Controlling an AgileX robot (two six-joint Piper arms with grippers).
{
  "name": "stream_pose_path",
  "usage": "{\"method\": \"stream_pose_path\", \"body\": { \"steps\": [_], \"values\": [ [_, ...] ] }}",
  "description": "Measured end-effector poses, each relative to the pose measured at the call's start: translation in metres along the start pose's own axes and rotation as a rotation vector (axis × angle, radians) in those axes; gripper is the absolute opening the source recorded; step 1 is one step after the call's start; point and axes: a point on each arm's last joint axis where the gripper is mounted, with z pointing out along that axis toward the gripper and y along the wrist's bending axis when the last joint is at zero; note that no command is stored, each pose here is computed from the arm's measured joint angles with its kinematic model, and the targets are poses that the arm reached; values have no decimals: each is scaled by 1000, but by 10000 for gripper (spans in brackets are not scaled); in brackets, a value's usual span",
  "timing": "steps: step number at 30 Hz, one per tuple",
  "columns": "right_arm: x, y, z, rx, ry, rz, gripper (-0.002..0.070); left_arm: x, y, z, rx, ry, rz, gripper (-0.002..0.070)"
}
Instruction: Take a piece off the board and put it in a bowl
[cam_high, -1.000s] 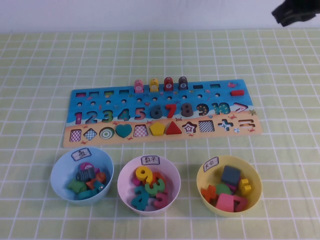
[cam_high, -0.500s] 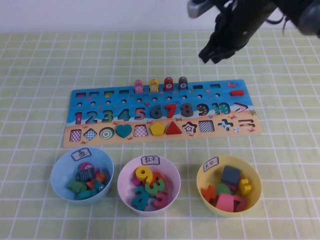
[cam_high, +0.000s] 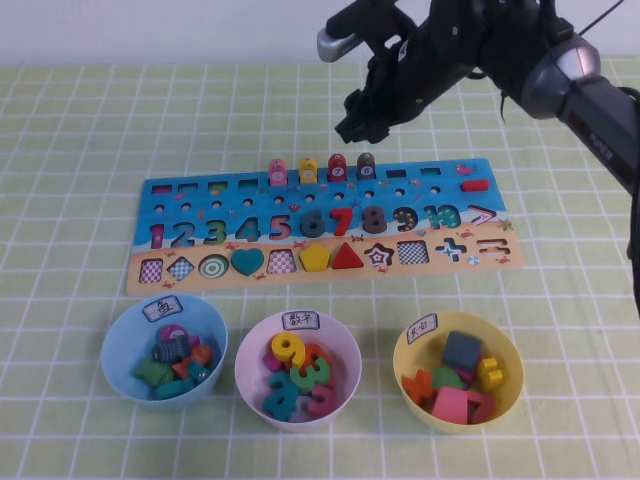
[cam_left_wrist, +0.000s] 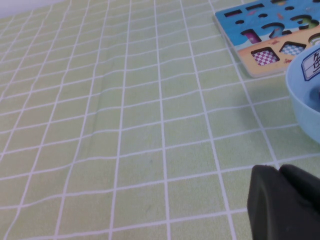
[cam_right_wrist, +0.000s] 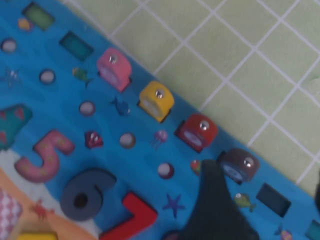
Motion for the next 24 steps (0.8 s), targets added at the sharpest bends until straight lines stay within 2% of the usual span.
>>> {"method": "stream_pose_path", "body": {
  "steps": [2, 4, 24],
  "values": [
    [0, 0, 2, 2, -11, 29, 398, 0, 0, 0, 0, 0, 0, -4],
    [0, 0, 7, 3, -16, 55, 413, 0, 0, 0, 0, 0, 0, -4],
    [15, -5, 51, 50, -19, 92, 411, 0, 0, 0, 0, 0, 0, -4]
  ]
}}
